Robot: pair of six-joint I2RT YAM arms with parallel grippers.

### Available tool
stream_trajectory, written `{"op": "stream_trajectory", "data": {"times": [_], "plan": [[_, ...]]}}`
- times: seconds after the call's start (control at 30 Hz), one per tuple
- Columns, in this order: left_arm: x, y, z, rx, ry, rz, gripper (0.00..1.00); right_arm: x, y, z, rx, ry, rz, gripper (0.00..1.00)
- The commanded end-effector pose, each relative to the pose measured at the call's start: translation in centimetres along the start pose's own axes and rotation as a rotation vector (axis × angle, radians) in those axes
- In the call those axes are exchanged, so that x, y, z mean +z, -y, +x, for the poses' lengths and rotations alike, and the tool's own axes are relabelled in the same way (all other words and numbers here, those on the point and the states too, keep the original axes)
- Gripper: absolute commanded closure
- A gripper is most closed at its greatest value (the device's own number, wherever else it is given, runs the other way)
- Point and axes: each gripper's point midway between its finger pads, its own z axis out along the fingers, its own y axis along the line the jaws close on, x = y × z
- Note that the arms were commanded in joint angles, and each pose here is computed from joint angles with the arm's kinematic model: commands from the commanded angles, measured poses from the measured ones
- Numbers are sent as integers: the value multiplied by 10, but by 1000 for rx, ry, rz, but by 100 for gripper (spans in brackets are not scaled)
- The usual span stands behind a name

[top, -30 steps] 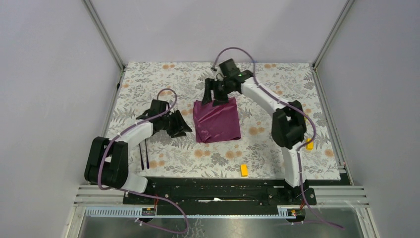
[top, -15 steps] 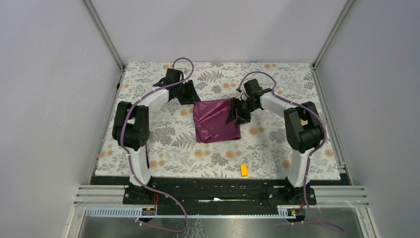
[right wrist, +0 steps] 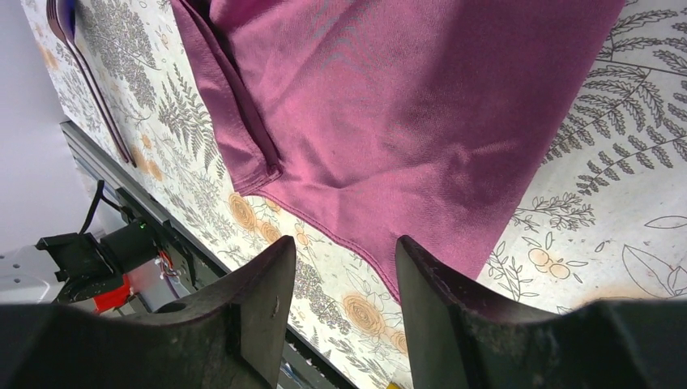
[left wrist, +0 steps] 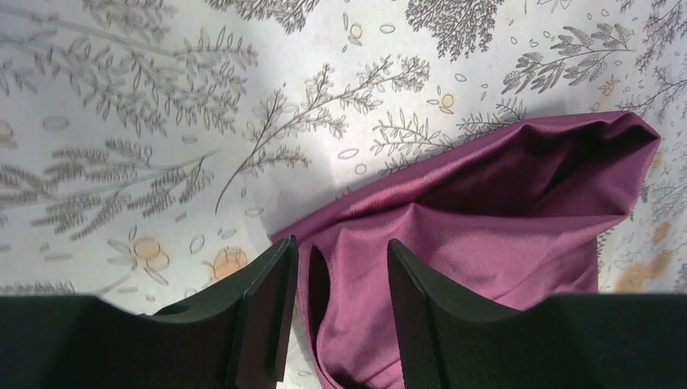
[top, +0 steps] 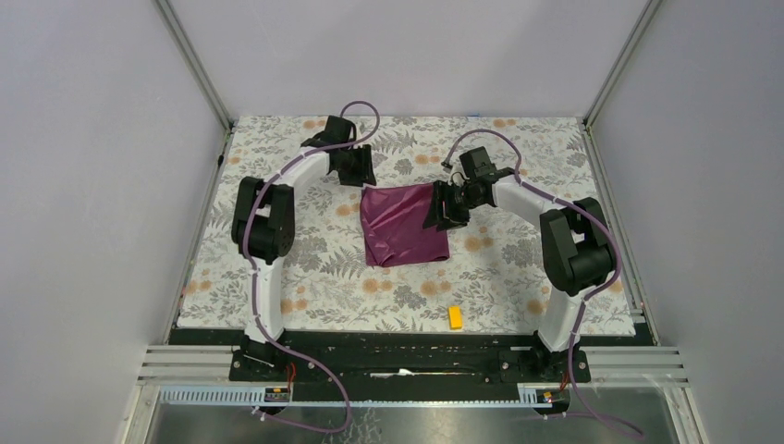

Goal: Fold the napkin into a case and place the utensils inside
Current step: Smooth out the square-folded napkin at the center of the board.

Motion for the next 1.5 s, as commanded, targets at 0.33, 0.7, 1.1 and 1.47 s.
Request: {"op": "stream_trajectory", "data": {"times": [0.33,0.7,1.1,1.47], "plan": [[12,4,-10,145,-79,114,46,-7,-13,-6,-52,20,-68,49],[9,3,-12,130,-73,120,73,-4,-13,-4,-47,8,-75,52],[-19,-11,-20,-64,27,70,92,11,4,7,41,-23,-43,59],[-17,4,-28,-161,99,239,95,26,37,17,129,-21,85,67]]}}
